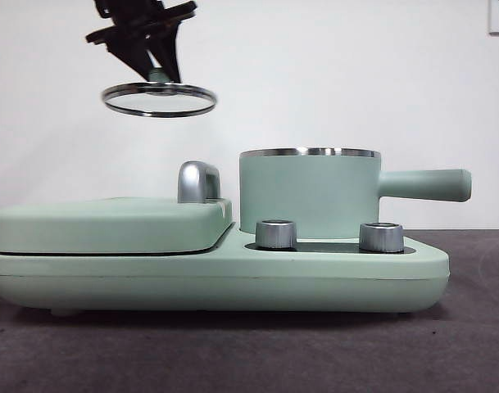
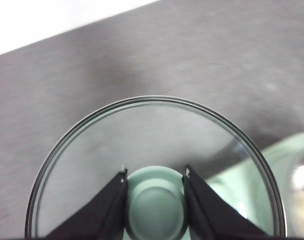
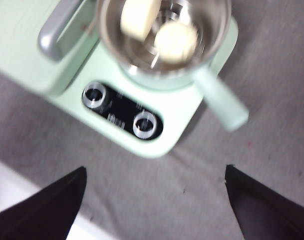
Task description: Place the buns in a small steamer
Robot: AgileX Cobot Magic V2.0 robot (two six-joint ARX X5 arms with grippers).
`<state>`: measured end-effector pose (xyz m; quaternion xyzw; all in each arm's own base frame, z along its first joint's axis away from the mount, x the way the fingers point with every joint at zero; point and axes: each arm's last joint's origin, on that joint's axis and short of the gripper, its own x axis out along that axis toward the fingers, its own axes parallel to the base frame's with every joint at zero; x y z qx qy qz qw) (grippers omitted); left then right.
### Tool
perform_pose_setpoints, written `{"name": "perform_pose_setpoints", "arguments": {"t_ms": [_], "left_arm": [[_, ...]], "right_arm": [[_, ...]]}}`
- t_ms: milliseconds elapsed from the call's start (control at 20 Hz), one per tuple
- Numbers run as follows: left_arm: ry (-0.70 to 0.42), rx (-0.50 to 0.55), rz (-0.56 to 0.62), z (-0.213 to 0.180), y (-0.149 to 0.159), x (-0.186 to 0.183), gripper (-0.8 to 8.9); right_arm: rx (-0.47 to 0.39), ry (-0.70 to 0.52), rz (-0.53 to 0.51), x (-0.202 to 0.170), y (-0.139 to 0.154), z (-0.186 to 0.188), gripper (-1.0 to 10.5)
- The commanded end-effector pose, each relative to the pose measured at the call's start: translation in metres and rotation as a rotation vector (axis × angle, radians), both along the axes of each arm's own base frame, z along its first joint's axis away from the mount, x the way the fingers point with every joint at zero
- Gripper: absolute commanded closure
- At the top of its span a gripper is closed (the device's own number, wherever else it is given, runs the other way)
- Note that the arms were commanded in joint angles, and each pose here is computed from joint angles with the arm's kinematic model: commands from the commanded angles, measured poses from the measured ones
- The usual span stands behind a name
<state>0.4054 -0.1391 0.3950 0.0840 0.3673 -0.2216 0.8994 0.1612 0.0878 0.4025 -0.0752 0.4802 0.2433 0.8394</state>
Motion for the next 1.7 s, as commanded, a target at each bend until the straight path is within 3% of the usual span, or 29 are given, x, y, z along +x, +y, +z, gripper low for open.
{"name": "perform_pose_setpoints", "arguments": {"t_ms": [50, 350, 650, 800, 1000, 1700], "left_arm": [[-0.045, -0.037, -0.05, 0.015, -0.016, -0.01, 8.07], [0.012, -0.018, -0.164, 0.011, -0.058, -0.034, 8.07], [0.029, -0.009, -0.319, 0.01, -0.112, -0.069, 8.07], [-0.003, -0.02, -0.399, 0.012, -0.139, -0.088, 8.06], [-0.036, -0.004, -0.422, 0.012, -0.157, -0.101, 8.06], [-0.056, 0.037, -0.388, -0.035, -0.167, -0.08, 8.06]], "right_arm": [[-0.002, 0.028, -0.009, -0.036, -0.018, -0.012, 5.1], [0.234, -0.238, -0.049, -0.103, -0.053, -0.048, 5.1], [0.325, -0.324, -0.132, -0.144, -0.076, -0.064, 5.1], [0.336, -0.339, -0.134, -0.148, -0.077, -0.064, 5.1], [0.332, -0.343, -0.129, -0.148, -0.077, -0.064, 5.1], [0.318, -0.354, -0.13, -0.147, -0.078, -0.064, 5.1]]}}
